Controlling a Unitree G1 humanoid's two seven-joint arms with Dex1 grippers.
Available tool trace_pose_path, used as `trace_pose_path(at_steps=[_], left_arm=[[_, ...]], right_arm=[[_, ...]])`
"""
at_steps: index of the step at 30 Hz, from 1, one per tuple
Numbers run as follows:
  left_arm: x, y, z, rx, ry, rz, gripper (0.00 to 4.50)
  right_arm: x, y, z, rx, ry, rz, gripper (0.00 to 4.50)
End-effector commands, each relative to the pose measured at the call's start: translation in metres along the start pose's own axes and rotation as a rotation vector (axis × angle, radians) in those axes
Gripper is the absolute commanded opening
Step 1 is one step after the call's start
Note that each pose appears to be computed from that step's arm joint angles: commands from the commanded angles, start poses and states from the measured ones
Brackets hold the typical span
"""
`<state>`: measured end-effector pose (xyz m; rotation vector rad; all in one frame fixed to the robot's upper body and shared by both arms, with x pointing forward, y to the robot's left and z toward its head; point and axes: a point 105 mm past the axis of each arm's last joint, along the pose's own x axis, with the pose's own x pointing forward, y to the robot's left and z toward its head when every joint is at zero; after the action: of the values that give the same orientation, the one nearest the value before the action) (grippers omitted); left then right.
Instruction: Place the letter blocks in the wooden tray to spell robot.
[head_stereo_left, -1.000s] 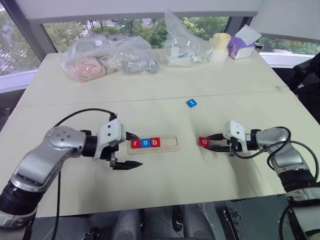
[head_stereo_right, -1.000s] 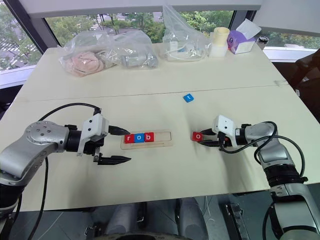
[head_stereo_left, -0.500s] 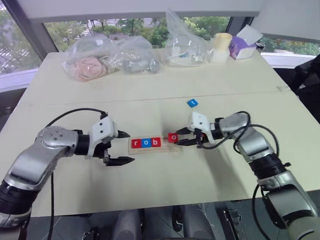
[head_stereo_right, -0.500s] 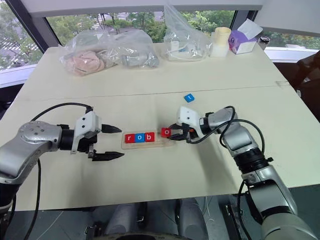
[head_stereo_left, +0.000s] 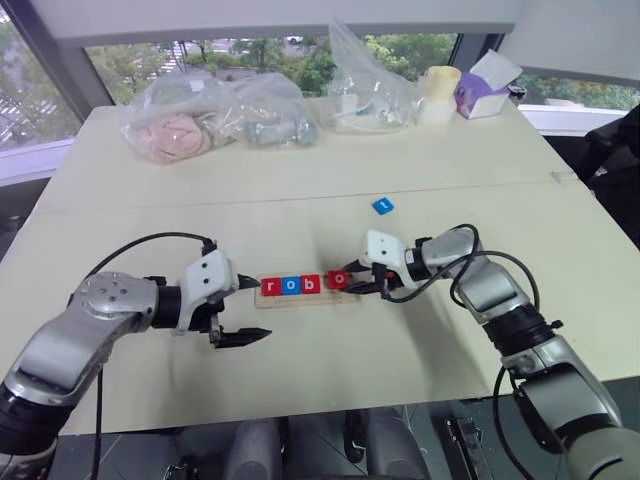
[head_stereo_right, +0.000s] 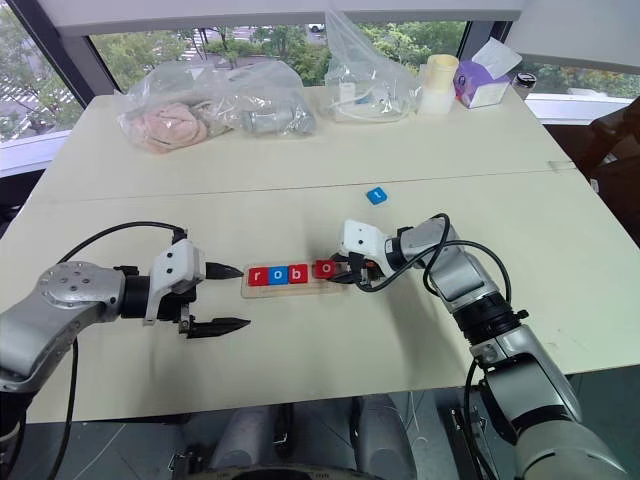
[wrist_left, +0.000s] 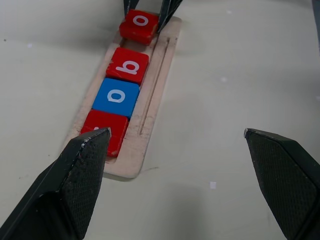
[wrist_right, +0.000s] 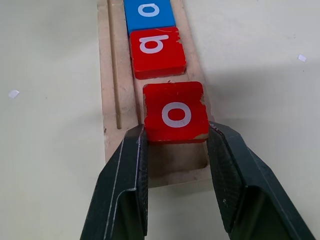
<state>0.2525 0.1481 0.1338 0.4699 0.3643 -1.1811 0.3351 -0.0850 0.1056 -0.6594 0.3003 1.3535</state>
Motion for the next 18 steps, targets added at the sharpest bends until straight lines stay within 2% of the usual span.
trace_pose_path(at_steps=[1, 11, 12, 15, 16, 18], left_arm=[[-0.004, 0.002, 0.008, 0.030, -0.017, 0.021, 4.50], [-0.002, 0.005, 0.009, 0.031, -0.025, 0.027, 4.50], [-0.002, 0.006, 0.009, 0.030, -0.025, 0.028, 4.50], [-0.002, 0.007, 0.008, 0.026, -0.025, 0.033, 4.50], [-0.001, 0.008, 0.008, 0.026, -0.024, 0.034, 4.50], [-0.001, 0.008, 0.008, 0.026, -0.024, 0.036, 4.50]], right_arm=[[0.002, -0.001, 0.014, -0.040, -0.031, 0.006, 1.10], [0.005, 0.004, 0.021, -0.064, -0.049, 0.037, 1.10], [0.005, 0.005, 0.022, -0.066, -0.053, 0.040, 2.14], [0.005, -0.004, 0.032, -0.078, -0.087, -0.013, 3.66], [0.003, -0.009, 0.036, -0.079, -0.101, -0.039, 4.07], [0.001, -0.016, 0.041, -0.080, -0.117, -0.070, 4.07]])
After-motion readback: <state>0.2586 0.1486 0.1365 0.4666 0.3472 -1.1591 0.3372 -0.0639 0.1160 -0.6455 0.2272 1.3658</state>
